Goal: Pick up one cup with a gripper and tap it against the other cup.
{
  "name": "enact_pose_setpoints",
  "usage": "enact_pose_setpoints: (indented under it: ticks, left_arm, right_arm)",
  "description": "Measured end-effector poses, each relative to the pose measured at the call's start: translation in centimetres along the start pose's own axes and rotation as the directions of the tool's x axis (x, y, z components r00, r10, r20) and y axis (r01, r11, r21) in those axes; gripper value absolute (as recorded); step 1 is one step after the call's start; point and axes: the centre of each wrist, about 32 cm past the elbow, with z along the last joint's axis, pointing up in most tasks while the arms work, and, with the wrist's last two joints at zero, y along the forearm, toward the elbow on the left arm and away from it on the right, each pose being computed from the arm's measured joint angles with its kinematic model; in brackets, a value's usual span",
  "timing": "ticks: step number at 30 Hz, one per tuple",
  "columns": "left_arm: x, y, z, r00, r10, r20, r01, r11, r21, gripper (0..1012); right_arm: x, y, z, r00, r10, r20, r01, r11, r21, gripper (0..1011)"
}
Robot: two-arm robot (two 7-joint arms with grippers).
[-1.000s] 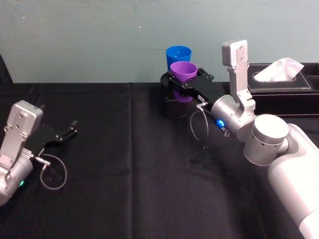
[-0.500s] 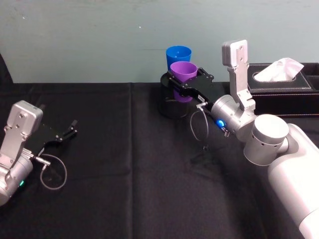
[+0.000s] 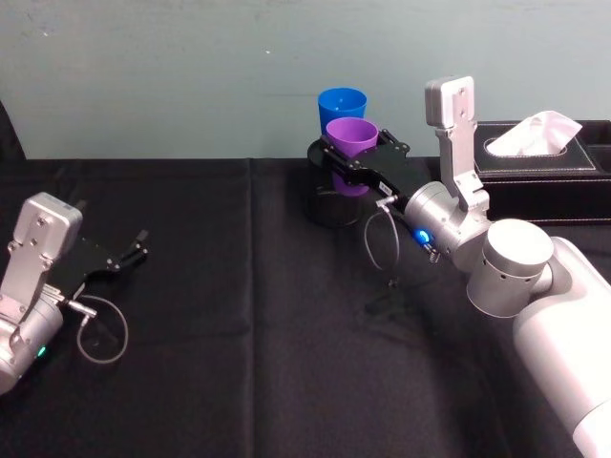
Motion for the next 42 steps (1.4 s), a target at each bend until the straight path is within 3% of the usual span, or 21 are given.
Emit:
enact_pose_setpoints:
  ticks: [42]
  left_arm:
    - [0.0,0.0,0.0,1.0,0.0,0.0,0.0,1.0,0.0,1000]
  right_arm:
    - [0.0,0.0,0.0,1.0,0.0,0.0,0.0,1.0,0.0,739]
